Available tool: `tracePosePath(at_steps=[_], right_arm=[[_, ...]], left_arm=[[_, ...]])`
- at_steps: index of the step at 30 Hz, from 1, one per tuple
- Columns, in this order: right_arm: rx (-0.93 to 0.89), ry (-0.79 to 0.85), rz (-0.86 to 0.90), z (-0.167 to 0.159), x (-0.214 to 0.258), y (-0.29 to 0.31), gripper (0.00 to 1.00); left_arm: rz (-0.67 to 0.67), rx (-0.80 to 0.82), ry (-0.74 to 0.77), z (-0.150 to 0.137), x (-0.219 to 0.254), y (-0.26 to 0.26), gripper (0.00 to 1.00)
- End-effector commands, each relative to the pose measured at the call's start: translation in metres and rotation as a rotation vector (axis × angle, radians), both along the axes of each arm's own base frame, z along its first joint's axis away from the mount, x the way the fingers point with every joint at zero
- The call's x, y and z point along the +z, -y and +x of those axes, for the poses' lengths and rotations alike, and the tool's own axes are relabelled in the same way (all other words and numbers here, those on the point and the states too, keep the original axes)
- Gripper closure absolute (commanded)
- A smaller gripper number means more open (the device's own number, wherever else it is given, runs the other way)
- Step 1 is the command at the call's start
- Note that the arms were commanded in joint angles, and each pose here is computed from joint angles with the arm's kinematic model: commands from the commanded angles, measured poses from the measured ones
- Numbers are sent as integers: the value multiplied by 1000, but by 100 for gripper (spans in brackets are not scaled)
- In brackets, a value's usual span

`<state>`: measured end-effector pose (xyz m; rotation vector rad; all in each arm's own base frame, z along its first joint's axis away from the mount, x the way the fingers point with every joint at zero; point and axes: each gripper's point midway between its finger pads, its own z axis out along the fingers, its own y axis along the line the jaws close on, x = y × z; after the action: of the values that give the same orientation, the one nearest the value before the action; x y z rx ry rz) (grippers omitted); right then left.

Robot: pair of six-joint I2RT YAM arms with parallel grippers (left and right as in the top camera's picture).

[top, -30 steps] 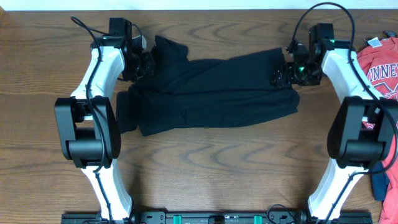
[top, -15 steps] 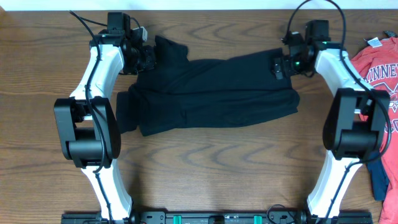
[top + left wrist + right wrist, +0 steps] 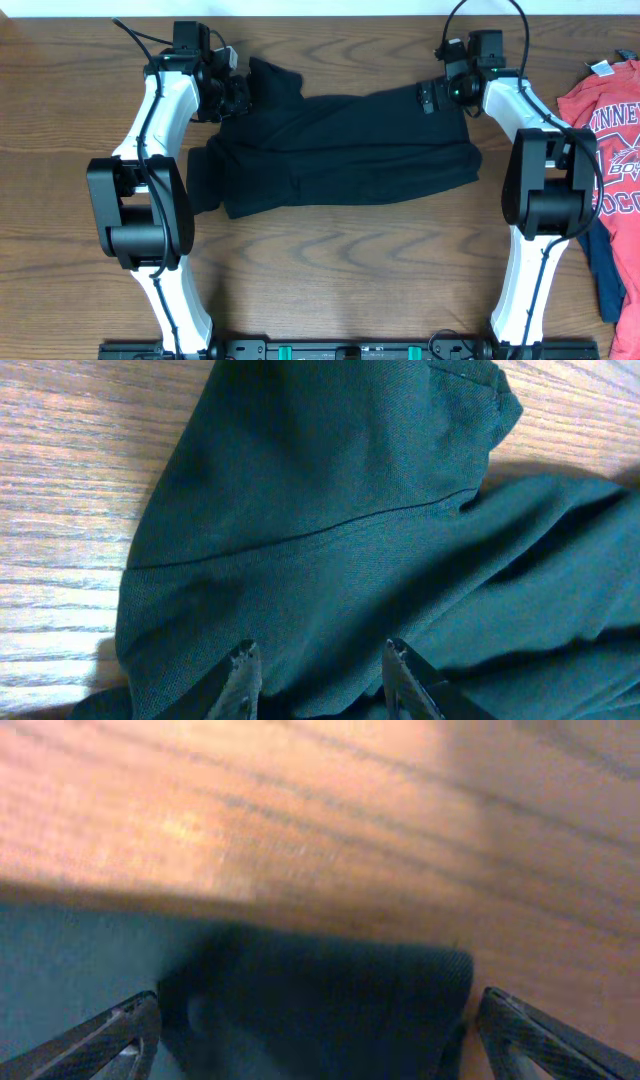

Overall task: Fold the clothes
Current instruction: 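Grasp the black shirt's back corners with left and right grippers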

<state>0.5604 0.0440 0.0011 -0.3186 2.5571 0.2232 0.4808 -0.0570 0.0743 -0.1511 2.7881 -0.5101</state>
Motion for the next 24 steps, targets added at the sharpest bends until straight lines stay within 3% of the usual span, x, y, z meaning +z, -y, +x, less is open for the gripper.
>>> tracePosePath(at_steps=[1,4,9,13,14,18,19,24], right_arm=[[-78,-169,90,-27,-61,0,1],[-60,-157,131,-23,-54,-5,4],[-26,-158,177,-23,-50,-19,32],[-4,-160,179,-25,-50,-30,31],[2,-160,179,-25,-50,-33,37],[8,-153,169,-24,-50,-37,82],[6,-155,170,-24,-50,-37,89],[-13,-190,172,-31,-53,-31,94]], left_arm=[[-2,-13,25,5,8,1,58],[-2,-13,26,5,8,1,58],[31,26,32,10,7,-7,58],[30,42,32,11,7,-7,59],[31,42,31,11,7,-7,59],[30,45,26,10,6,-8,59],[30,46,27,10,6,-8,59],[51,115,27,20,-6,-15,62]])
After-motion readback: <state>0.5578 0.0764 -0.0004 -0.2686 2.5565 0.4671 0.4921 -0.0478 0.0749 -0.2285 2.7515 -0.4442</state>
